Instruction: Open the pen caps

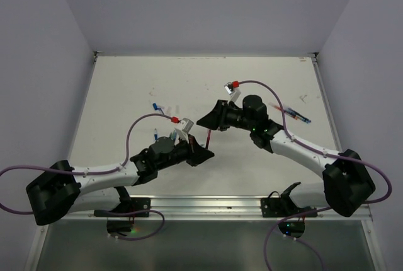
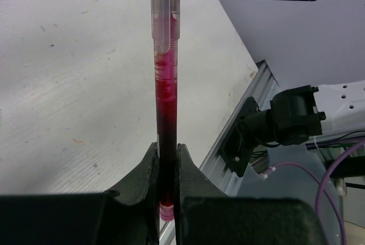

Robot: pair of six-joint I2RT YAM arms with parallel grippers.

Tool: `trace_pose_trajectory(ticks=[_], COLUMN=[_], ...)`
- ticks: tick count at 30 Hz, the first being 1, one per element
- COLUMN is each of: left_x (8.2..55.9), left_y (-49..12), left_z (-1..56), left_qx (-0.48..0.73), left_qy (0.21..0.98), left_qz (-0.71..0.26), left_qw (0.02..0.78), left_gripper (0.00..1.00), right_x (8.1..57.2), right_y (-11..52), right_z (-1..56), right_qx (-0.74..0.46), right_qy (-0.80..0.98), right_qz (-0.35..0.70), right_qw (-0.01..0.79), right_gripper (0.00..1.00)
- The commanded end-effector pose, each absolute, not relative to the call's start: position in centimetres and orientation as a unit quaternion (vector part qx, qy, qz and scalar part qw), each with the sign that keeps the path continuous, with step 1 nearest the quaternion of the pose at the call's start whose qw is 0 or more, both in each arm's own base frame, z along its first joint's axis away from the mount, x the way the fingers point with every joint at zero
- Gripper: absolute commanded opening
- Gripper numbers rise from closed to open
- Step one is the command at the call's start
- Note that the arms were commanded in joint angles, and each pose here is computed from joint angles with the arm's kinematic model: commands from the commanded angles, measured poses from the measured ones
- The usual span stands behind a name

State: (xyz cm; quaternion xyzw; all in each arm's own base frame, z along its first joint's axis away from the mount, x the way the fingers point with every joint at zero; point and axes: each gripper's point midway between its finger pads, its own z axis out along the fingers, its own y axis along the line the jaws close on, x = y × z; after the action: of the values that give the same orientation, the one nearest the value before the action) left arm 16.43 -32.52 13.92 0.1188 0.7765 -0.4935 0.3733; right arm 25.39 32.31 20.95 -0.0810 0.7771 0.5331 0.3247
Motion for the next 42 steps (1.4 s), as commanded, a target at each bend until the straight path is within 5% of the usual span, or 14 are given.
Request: trace_pose_trajectory(ticks=[1,12,18,22,29,34,42], left_x=[15.5,15.6,15.7,15.6,16.5,19.3,18.8], left_y=[-32.9,-32.4,-32.0,-31.9,-30.5,-25.3,-24.8], left_z=[16.3,18.3,18.9,18.8,15.0,9.1,11.3], left_qx=[0.123,0.118,0.116,0.118,0.081,-0.041,-0.021], left_qy=[0.742,0.717,0.711,0.712,0.771,0.870,0.846], left_qz=[-0.546,-0.577,-0.583,-0.583,-0.520,-0.325,-0.344], left_qw=[0.371,0.373,0.376,0.373,0.360,0.368,0.406], left_gripper=[0.00,0.00,0.00,0.00,0.00,0.00,0.00], right_x=[24.4,23.3,23.0,23.3,26.9,32.6,37.3], right_y=[32.7,32.1,32.3,32.3,31.1,28.5,31.1], right_z=[23.8,23.8,23.7,24.1,21.6,18.5,17.0], right_qx=[-0.109,-0.118,-0.118,-0.116,-0.062,0.025,0.026], right_qy=[0.738,0.743,0.738,0.737,0.785,0.834,0.847], right_qz=[0.570,0.566,0.578,0.575,0.491,0.338,0.308], right_qw=[0.343,0.337,0.329,0.336,0.372,0.435,0.433], right_gripper=[0.39,0.41,0.34,0.00,0.00,0.00,0.00])
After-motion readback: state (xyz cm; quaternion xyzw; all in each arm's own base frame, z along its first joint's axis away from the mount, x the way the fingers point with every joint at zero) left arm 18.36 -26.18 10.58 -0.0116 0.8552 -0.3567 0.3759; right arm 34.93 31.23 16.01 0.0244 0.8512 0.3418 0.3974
